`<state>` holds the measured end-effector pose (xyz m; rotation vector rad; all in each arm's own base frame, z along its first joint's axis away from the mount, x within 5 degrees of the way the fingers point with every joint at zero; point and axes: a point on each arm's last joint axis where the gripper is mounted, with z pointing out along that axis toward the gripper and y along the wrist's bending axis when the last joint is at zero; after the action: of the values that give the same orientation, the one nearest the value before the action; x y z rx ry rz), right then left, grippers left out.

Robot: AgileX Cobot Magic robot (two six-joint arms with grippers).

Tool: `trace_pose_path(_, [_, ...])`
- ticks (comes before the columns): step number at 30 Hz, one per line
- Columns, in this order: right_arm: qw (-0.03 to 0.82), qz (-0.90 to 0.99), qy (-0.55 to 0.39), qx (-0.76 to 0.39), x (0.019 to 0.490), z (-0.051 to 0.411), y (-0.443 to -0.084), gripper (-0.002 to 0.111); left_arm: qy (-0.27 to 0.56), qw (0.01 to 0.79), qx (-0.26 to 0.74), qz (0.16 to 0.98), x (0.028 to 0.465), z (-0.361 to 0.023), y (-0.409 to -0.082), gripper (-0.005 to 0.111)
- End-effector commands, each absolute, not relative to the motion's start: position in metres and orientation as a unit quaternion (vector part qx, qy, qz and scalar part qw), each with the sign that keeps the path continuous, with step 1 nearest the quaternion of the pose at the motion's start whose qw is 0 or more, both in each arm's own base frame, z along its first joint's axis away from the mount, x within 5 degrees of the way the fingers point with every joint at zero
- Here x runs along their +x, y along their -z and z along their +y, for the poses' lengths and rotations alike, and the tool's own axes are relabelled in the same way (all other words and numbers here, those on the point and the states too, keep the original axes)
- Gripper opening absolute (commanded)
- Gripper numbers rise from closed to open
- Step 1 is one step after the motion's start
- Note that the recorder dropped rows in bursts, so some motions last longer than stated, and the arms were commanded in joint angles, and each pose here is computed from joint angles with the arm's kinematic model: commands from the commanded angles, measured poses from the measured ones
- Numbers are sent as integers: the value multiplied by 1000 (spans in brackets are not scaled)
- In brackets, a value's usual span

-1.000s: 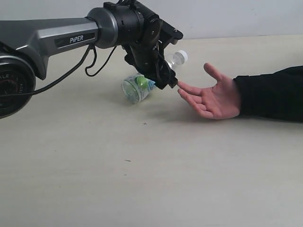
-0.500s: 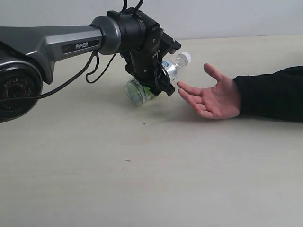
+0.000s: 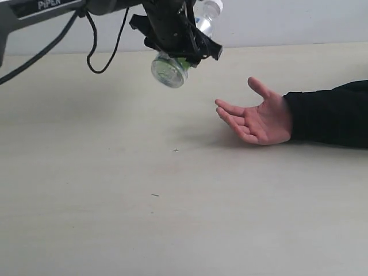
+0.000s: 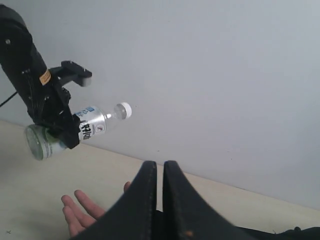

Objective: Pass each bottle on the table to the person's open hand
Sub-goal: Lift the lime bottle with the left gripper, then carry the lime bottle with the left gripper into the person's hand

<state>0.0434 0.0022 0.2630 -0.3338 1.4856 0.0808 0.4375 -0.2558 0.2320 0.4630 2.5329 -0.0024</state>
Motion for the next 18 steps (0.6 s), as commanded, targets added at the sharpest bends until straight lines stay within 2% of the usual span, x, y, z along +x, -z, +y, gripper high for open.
trace_pose_path(1, [726, 669, -41, -152, 43, 3, -263, 7, 38, 287, 94, 952, 413, -268, -268, 0])
trace_pose_path(10, [726, 669, -41, -152, 43, 3, -263, 7, 102, 337, 44, 935, 341, -332, -297, 0])
trace_pose_path(14, [726, 669, -41, -152, 43, 3, -263, 7, 158, 370, 17, 915, 305, -377, -288, 0])
trace_pose_path(18, [726, 669, -41, -152, 43, 3, -263, 7, 213, 408, -78, 884, 294, -406, -267, 0])
